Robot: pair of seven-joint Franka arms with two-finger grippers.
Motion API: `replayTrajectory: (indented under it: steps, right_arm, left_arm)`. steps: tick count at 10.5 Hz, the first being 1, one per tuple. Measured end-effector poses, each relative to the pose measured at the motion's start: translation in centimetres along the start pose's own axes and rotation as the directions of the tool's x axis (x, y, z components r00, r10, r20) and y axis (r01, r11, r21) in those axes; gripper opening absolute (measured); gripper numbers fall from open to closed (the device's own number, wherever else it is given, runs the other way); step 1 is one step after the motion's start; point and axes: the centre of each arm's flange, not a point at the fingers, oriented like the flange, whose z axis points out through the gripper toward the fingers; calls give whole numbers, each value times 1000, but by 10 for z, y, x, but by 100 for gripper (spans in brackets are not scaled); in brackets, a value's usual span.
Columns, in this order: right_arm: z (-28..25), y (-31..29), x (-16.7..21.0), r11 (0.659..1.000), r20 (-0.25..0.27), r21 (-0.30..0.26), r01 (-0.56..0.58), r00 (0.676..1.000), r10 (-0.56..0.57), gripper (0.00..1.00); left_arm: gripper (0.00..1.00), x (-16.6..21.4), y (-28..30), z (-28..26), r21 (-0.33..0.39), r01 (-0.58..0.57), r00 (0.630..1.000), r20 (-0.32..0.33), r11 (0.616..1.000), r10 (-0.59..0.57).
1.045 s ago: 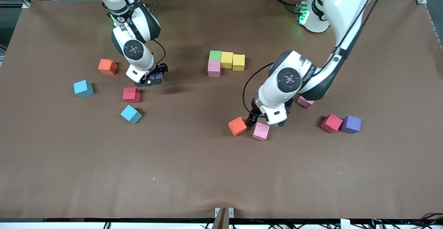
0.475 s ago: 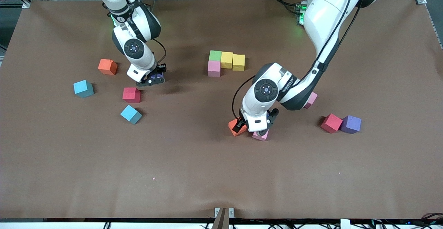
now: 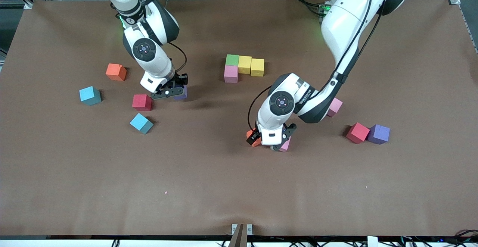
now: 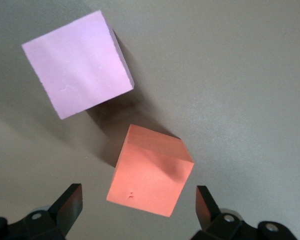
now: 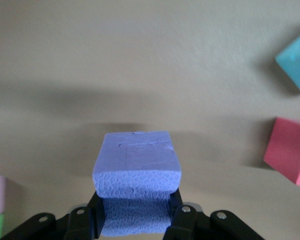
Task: Arrange 11 blocks into digit 3
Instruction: 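Grasp the orange cube with the left gripper while the right gripper carries blue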
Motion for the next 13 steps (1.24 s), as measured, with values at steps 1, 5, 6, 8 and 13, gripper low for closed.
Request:
replayTrajectory:
  steps: [1,5,6,8,13]
  right_arm:
    - [-9,-10,6,1000,-9,29,-7,1000,7,52]
    - [-16,-99,16,989,6,133,-61,998,60,52]
    - [-11,-111,23,988,10,139,-70,998,70,52]
    - [7,-136,30,990,15,115,-79,997,78,52]
    - [47,-161,21,989,35,58,-134,991,132,52]
  left_arm:
    - [100,1,1,3,1,0,1000,-3,1000,0]
    - [100,0,3,19,5,-2,1000,-4,1000,2]
    - [100,-2,3,25,6,-8,1000,-7,1000,8]
    - [100,-4,1,36,20,-29,999,-14,999,29]
    - [72,2,-1,46,32,-41,999,-25,999,42]
